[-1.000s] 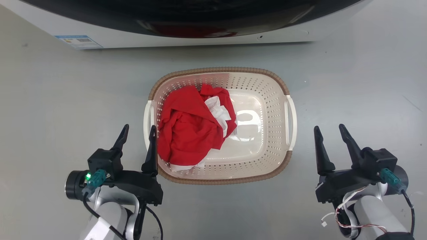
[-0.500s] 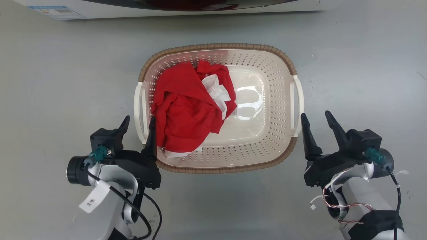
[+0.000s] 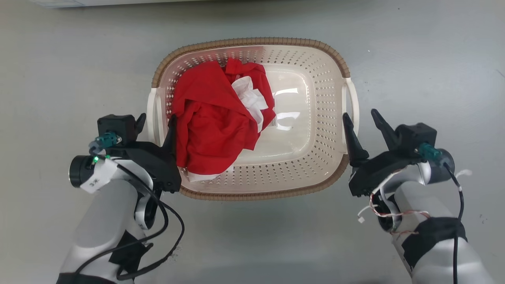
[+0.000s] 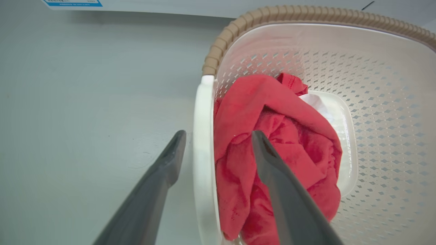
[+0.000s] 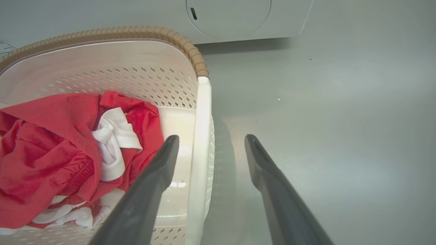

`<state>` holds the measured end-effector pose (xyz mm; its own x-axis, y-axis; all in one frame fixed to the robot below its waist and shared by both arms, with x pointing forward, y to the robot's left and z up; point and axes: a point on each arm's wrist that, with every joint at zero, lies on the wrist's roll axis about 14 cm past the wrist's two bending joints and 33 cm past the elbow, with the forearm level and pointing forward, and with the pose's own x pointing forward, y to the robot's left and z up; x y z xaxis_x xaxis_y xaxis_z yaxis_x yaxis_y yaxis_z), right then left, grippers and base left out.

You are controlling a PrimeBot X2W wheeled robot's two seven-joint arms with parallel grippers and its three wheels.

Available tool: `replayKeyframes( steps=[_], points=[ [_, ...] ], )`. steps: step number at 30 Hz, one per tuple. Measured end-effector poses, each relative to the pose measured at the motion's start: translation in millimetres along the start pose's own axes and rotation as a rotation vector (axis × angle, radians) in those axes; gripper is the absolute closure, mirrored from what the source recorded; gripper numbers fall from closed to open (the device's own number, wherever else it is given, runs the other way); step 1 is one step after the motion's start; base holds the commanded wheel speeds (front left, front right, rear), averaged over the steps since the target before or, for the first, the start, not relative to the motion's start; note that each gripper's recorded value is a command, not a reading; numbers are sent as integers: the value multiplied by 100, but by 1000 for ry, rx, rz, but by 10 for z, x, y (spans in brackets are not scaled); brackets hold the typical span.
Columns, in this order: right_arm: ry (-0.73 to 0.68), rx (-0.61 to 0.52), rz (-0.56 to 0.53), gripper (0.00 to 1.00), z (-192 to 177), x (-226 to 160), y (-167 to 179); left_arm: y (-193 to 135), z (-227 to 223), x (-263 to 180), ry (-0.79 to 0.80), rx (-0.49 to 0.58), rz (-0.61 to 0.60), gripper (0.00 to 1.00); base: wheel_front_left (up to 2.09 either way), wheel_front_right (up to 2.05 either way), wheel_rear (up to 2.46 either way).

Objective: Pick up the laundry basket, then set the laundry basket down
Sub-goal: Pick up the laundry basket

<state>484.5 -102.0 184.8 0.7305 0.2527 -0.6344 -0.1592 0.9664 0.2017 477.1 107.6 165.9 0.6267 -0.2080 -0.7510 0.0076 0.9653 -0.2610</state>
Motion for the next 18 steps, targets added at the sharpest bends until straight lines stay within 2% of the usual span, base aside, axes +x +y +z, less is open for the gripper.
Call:
replayKeyframes(
  steps=[6,18],
  points=[
    [20,-21,16,0,50,113,8,26,-38,75,47,-1,-4,0,0,0,0],
    [119,-59,29,0,-108,209,-15,105,-123,178,138,-26,14,0,0,0,0]
  ],
)
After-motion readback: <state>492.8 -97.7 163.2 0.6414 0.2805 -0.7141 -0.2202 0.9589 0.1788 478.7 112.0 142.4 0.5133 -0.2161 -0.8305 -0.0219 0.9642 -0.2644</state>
